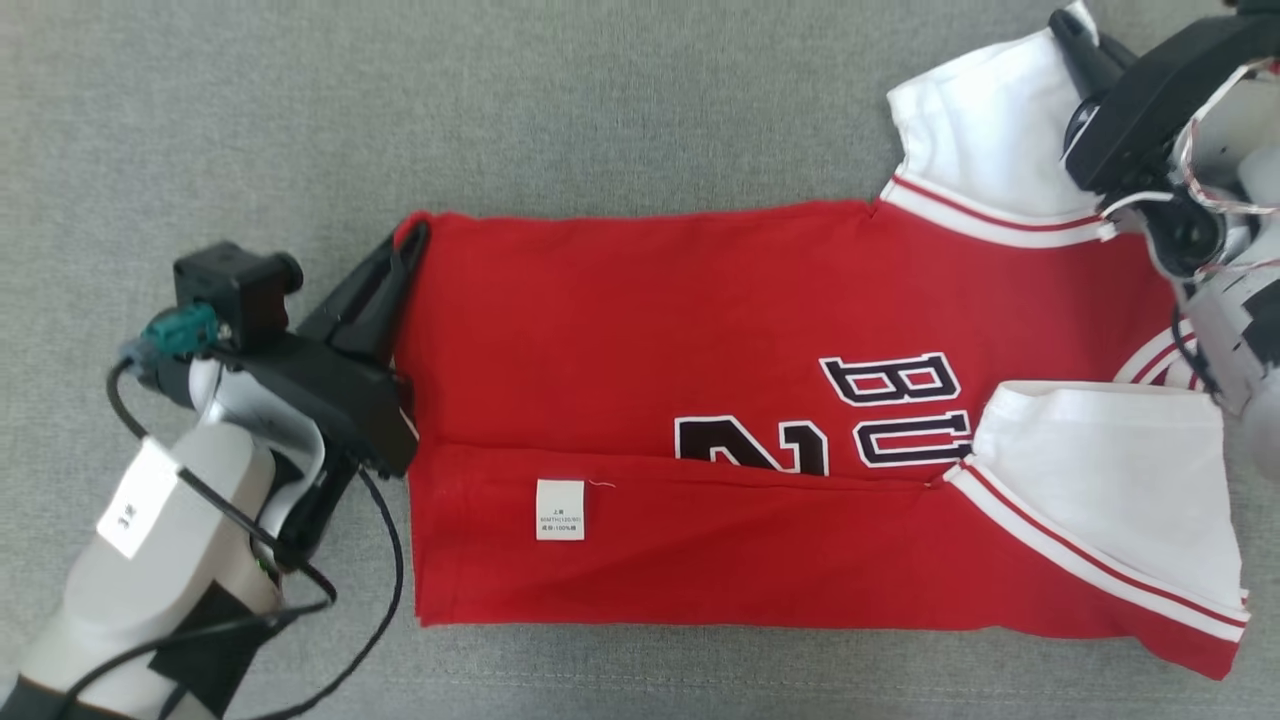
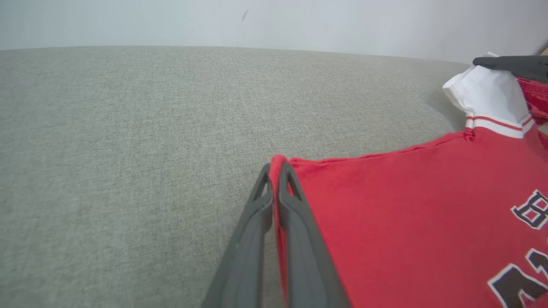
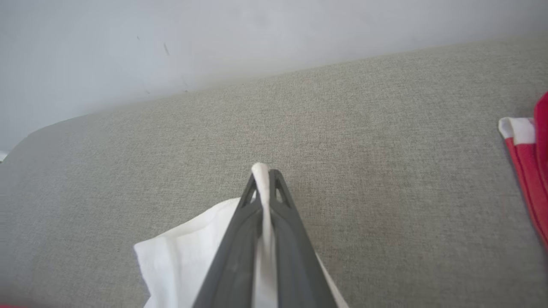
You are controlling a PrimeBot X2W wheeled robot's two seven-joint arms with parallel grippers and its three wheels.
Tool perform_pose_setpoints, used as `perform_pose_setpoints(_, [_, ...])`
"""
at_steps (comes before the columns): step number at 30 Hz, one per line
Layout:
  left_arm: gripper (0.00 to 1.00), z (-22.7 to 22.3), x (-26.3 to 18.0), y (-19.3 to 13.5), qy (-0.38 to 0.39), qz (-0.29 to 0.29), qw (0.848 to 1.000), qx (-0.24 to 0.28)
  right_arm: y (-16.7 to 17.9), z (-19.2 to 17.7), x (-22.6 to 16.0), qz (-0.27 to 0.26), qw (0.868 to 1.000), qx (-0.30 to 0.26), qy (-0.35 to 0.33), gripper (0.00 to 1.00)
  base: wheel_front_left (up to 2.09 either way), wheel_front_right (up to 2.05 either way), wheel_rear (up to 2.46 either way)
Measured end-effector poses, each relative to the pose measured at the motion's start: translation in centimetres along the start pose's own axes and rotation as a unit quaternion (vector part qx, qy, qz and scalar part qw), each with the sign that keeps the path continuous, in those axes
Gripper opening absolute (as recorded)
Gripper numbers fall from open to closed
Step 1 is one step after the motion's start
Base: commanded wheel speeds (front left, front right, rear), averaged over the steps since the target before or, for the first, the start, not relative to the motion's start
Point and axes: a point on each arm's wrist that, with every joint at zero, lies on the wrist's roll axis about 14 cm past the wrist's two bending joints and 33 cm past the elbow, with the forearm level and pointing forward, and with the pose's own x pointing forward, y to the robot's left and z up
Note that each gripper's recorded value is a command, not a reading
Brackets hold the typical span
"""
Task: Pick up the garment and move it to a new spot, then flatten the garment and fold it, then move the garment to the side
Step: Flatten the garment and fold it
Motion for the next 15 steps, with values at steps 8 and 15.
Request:
perform_pose_setpoints(8, [0.00,-0.3,-1.9,-0.6,-0.008,-0.002,1.000,0.001,0.4,-0.2,-1.8,0.000,0.999,0.017,-0.028,0.00,0.00,0.00,0.00])
perform_pose_setpoints(15, [0.00,-0.5,-3.6,-0.9,-0.013,-0.002,1.000,0.005,0.8,0.0,-4.4,0.006,0.998,0.019,-0.057,0.00,0.00,0.00,0.00])
